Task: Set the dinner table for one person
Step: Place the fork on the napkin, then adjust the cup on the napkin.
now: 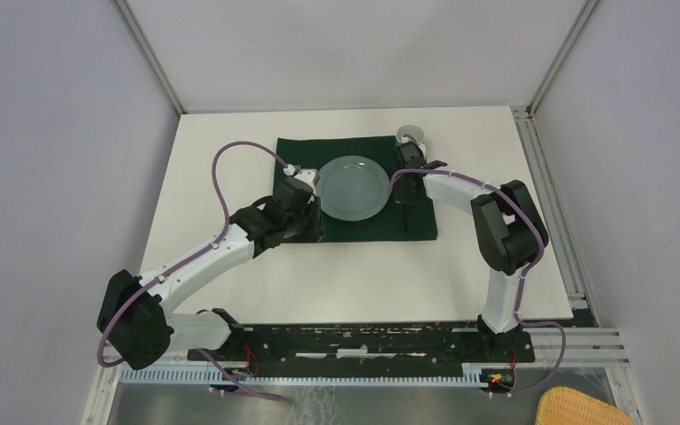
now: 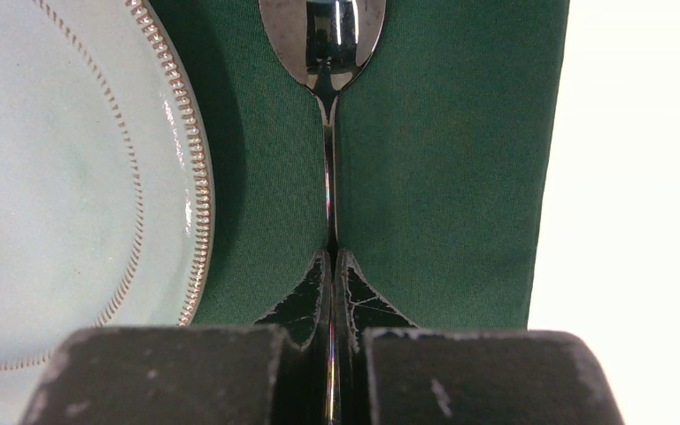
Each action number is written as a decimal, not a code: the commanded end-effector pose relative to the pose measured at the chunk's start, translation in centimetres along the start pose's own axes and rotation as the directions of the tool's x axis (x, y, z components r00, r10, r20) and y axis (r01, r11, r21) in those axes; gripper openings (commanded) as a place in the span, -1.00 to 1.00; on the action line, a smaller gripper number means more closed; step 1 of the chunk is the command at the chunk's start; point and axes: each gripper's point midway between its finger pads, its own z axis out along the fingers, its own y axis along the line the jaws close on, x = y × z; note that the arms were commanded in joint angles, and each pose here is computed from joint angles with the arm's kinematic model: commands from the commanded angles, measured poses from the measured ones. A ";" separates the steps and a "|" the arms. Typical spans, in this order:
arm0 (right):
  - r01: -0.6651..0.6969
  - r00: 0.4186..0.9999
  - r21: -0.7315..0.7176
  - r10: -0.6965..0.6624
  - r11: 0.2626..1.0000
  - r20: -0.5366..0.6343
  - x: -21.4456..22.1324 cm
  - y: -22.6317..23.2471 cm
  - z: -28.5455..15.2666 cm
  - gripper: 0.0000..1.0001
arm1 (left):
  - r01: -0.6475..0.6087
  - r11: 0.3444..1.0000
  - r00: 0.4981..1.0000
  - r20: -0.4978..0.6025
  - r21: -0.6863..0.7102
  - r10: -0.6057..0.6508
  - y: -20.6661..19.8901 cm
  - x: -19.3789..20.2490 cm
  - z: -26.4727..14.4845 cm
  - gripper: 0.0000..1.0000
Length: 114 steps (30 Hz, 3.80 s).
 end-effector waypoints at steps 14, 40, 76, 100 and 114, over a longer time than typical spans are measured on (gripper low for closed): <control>-0.041 0.994 -0.031 0.044 0.999 0.098 -2.8 -0.1 -2.6 -0.46 | 0.031 0.999 0.998 0.055 0.023 -0.032 -0.7 -1.7 -0.1 -0.39; -0.110 0.962 -0.018 0.111 0.994 0.249 -6.0 -3.6 -10.3 -0.39 | 0.030 0.999 0.998 0.061 0.027 -0.031 -0.8 -2.0 -0.3 -0.39; -0.056 0.990 -0.051 0.062 0.997 0.129 -3.9 -0.1 -2.8 -0.48 | 0.027 1.000 0.999 0.041 0.004 -0.027 -0.5 -1.6 0.3 -0.39; -0.079 0.955 -0.008 0.078 0.997 0.286 -12.4 -1.1 -10.1 -0.41 | 0.029 1.000 0.998 0.054 0.011 -0.029 -0.6 -1.9 0.0 -0.40; -0.109 0.959 0.061 0.089 0.992 0.268 -18.7 -2.2 -8.0 -0.38 | 0.024 1.000 0.998 0.066 0.003 -0.024 -0.4 -2.1 -0.6 -0.40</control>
